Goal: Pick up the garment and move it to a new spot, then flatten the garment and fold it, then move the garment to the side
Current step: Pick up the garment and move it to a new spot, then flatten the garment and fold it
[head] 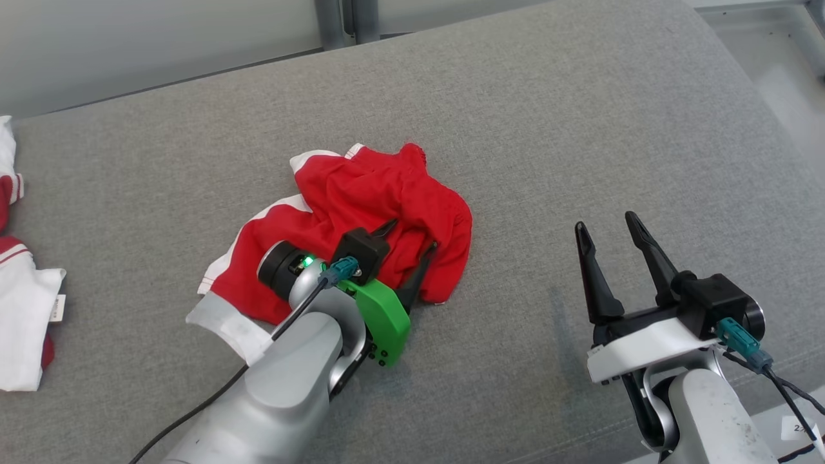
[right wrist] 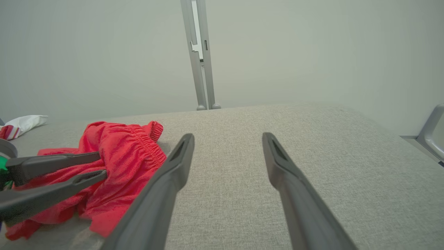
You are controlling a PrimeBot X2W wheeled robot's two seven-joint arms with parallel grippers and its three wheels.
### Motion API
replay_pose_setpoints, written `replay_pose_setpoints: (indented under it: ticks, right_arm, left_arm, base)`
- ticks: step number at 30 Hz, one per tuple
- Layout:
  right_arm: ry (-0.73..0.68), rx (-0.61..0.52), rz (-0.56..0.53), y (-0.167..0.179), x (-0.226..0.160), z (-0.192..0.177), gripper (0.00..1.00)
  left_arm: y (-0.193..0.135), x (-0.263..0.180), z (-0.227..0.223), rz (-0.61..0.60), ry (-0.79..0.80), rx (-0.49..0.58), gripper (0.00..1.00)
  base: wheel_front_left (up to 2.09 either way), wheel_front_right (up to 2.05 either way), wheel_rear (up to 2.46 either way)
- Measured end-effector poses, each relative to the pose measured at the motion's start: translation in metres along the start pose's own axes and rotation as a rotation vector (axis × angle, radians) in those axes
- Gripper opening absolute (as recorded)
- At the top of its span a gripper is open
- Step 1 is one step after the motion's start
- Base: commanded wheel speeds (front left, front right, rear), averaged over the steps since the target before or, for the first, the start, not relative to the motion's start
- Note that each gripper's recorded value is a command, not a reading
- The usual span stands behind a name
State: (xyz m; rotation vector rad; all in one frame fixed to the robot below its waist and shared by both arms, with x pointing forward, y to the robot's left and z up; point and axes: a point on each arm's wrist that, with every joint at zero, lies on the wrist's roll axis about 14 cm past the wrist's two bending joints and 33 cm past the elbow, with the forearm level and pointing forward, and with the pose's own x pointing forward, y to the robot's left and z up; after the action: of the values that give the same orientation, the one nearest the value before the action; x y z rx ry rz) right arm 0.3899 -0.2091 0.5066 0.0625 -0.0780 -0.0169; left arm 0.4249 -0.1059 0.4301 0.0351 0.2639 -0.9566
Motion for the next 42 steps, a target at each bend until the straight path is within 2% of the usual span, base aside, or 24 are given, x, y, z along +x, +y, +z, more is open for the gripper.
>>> replay_pose_setpoints:
  ticks: [5,10,18,25,31,34,42]
  right_arm:
    - [-0.007,0.003,0.018,0.007,-0.002,0.002,1.00]
    - [-0.023,0.006,0.047,0.017,-0.001,0.007,1.00]
    - [-0.045,0.015,0.104,0.037,0.003,0.013,1.00]
    - [-0.050,0.019,0.131,0.046,0.006,0.014,1.00]
    - [-0.036,0.010,0.122,0.042,0.009,0.009,1.00]
    - [-0.035,0.003,0.109,0.037,0.012,0.008,1.00]
    - [-0.005,-0.014,0.064,0.021,0.011,-0.002,1.00]
  left_arm:
    - [-0.005,-0.012,0.015,0.020,-0.056,-0.031,1.00]
    - [0.004,-0.029,0.025,0.100,-0.099,-0.059,1.00]
    - [0.067,-0.085,0.010,0.359,-0.099,-0.104,1.00]
    - [0.110,-0.124,-0.016,0.565,-0.063,-0.196,1.00]
    - [0.128,-0.128,-0.044,0.649,-0.010,-0.306,1.00]
    - [0.137,-0.127,-0.055,0.679,0.023,-0.328,1.00]
    - [0.140,-0.115,-0.079,0.678,0.093,-0.382,1.00]
  base:
    - [0.00,0.00,0.00]
    - [0.00,0.00,0.00]
    - [0.00,0.00,0.00]
    - [0.00,0.00,0.00]
    - [0.00,0.00,0.00]
    - [0.00,0.00,0.00]
    - [0.00,0.00,0.00]
